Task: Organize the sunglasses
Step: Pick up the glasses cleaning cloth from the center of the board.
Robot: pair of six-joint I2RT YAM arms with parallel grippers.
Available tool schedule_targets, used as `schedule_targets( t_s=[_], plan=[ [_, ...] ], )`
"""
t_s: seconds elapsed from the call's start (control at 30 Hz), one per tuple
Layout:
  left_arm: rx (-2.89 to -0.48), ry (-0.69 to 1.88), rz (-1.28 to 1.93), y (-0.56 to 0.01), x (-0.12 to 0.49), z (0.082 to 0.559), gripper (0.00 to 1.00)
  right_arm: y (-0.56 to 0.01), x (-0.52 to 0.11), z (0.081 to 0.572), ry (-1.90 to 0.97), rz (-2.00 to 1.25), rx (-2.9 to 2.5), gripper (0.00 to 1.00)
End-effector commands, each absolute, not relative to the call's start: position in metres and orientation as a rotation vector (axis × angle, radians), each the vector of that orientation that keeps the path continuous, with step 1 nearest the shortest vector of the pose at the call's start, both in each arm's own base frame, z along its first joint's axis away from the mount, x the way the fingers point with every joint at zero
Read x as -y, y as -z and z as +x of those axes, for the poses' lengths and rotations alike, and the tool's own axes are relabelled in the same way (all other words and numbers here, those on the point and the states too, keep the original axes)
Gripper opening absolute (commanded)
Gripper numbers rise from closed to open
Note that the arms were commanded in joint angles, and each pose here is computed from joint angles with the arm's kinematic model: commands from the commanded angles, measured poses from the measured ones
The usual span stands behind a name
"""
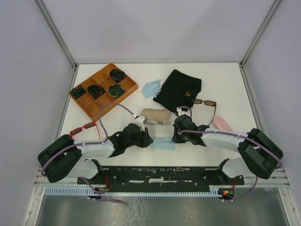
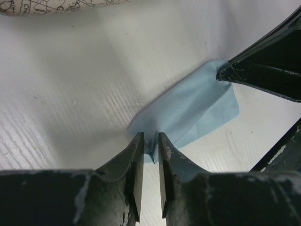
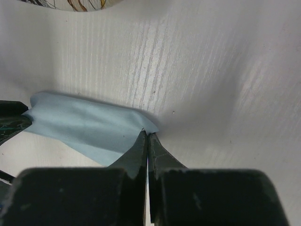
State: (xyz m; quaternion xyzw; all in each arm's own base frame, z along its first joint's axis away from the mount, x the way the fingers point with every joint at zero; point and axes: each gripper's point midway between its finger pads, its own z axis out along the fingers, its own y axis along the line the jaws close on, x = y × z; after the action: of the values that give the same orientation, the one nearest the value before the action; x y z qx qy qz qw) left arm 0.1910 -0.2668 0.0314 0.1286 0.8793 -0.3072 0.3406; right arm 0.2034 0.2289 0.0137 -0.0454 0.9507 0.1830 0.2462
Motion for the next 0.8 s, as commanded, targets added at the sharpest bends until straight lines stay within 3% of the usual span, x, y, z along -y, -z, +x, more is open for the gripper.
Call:
schedule_targets(
  t_s=[0.0,0.13,0.4,0.77],
  plan=[
    [-2.227,0.820,0.283,-0.052,0.276,0.207,0.26,-0.023,-0.231,0.209,-0.513,-0.124,-2.568,0.00],
    [-2.230,0.822,0.284,-0.051,0.276,0.207,0.25,-0.023,-0.232,0.209,-0.517,-0.125,-2.566,0.00],
    [-2.212,0.832,0.273,-0.057,0.276,0.209,0.03,-0.032,-0.233,0.210,-0.531,-0.123,-2.548,0.00],
    [-2.205,0.811,0.251,-0.061,0.272,0.218,0.07,-0.050,-0.236,0.222,-0.524,-0.128,-2.504,0.00]
  ],
)
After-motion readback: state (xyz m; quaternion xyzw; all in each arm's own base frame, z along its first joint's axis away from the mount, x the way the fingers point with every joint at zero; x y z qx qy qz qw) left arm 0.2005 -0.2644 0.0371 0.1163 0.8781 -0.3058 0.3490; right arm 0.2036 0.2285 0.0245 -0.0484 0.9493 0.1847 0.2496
